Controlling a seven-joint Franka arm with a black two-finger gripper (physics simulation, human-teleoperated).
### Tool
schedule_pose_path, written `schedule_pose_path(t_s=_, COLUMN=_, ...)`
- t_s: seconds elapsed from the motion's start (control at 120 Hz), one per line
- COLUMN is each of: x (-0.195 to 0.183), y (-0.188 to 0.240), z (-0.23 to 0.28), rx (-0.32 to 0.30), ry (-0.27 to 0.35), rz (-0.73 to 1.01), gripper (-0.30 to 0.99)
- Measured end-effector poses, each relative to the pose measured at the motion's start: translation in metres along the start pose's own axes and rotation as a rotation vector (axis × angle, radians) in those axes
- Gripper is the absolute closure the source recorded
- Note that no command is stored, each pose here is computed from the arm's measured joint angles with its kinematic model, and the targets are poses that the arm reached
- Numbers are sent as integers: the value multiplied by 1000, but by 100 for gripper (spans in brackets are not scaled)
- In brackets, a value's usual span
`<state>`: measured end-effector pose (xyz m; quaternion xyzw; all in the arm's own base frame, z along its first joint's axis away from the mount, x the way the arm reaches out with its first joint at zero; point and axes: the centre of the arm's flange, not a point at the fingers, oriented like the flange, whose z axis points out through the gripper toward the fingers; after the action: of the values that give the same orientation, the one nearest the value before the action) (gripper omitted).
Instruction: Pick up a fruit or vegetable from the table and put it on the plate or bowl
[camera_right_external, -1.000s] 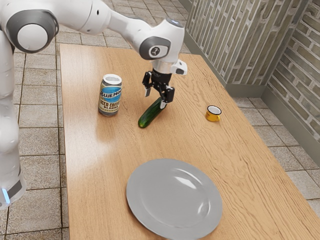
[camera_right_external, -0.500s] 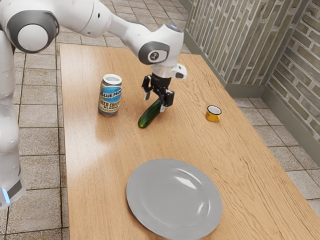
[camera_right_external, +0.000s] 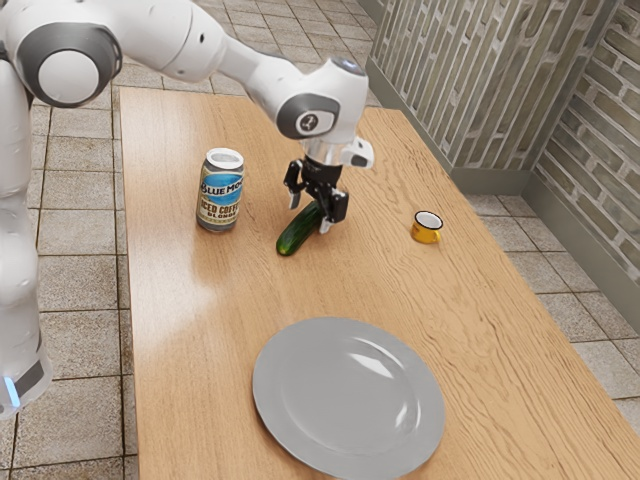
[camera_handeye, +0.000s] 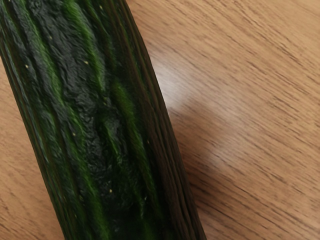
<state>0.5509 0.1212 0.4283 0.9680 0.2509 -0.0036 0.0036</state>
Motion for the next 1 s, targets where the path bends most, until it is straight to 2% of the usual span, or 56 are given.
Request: schedule_pose_path(t_s=1.0, x=6, y=-3, z=19, rx=8, ry=-24, rz=-15, gripper=1)
